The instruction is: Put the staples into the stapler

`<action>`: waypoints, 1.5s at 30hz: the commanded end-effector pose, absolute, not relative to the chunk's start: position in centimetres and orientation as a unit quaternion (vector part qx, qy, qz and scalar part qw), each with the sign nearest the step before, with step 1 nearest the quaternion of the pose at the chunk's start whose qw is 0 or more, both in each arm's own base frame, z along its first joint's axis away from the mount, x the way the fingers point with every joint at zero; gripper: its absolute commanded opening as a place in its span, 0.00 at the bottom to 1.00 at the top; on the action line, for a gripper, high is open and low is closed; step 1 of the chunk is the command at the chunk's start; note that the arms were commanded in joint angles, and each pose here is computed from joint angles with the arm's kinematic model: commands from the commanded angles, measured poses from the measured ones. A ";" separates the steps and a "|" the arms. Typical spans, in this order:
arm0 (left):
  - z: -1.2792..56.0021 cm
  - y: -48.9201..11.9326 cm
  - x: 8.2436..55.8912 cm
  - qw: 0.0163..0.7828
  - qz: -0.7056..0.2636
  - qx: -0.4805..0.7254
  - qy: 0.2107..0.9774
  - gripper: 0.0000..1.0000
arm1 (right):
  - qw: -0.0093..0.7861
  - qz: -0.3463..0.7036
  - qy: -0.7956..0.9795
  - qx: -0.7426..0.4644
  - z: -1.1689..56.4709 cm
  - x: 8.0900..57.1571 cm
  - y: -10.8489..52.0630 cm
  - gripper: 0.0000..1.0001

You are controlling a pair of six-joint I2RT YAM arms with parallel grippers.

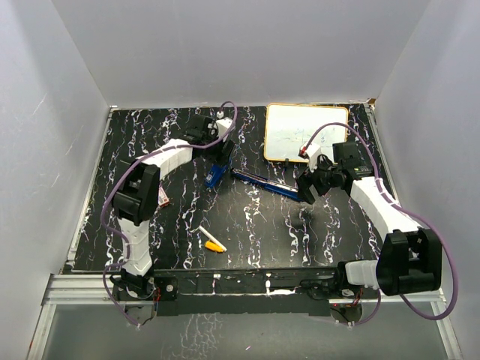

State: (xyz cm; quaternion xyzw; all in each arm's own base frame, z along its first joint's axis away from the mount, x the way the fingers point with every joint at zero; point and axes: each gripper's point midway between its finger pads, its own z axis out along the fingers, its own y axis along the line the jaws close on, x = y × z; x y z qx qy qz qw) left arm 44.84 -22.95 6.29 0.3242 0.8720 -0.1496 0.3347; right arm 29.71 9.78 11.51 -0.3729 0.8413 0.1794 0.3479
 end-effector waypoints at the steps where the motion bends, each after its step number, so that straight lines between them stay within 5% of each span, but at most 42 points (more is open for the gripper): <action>1: 8.4 -23.3 46.5 0.360 -0.147 0.303 0.870 0.59 | 0.364 0.183 0.836 -0.369 13.2 29.6 10.3 0.84; 15: 7.7 -23.9 47.0 0.352 -0.154 0.318 0.867 0.34 | 0.370 0.187 0.833 -0.366 13.7 29.8 10.9 0.82; 21: 9.4 -24.5 46.3 0.350 -0.170 0.358 0.849 0.00 | 0.399 0.196 0.818 -0.366 15.2 30.8 11.8 0.82; 33: 20.3 -22.2 38.6 0.429 -0.150 0.527 0.718 0.00 | 0.492 0.294 0.669 -0.472 22.1 32.7 22.0 0.83; 45: 23.4 -24.0 29.2 0.418 -0.279 0.570 0.651 0.00 | 0.490 0.382 0.595 -0.510 21.4 31.4 29.2 0.86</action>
